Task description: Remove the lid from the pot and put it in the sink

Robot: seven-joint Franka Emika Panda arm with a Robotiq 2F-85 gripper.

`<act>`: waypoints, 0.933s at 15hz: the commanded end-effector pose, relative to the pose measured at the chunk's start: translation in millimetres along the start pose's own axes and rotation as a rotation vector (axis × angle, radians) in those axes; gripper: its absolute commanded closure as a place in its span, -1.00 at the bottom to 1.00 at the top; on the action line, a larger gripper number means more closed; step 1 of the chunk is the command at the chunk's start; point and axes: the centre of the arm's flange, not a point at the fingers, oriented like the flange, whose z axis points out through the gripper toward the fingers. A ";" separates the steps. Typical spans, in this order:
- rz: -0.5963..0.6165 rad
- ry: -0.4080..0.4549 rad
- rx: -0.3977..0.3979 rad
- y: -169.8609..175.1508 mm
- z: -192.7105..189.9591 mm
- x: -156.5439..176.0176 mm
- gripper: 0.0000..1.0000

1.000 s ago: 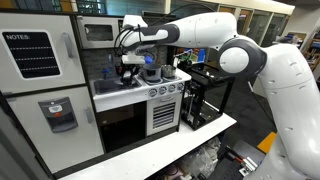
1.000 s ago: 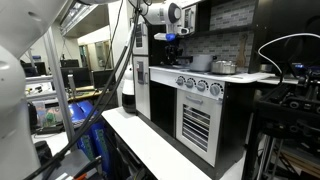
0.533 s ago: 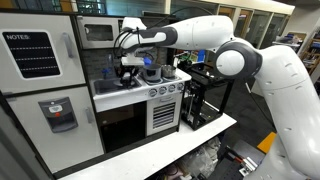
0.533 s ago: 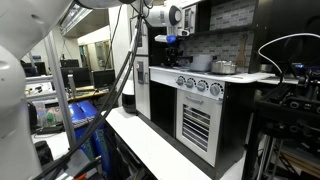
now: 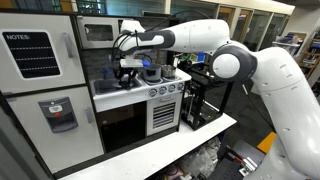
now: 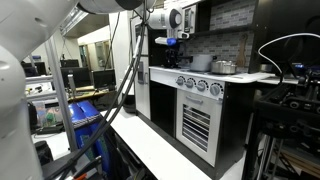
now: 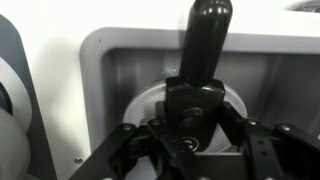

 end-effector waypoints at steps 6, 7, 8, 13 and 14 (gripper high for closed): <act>-0.027 -0.047 0.021 -5.7 -3.2 5.3 -1.00; -0.022 -0.049 0.017 -5.6 -6.2 4.1 -1.00; -0.017 -0.053 0.011 -5.0 -8.9 3.5 -1.00; -0.008 -0.053 -0.026 -4.4 -33.4 -6.5 -1.00; -0.010 -0.049 -0.028 -5.0 -37.8 -7.8 -1.00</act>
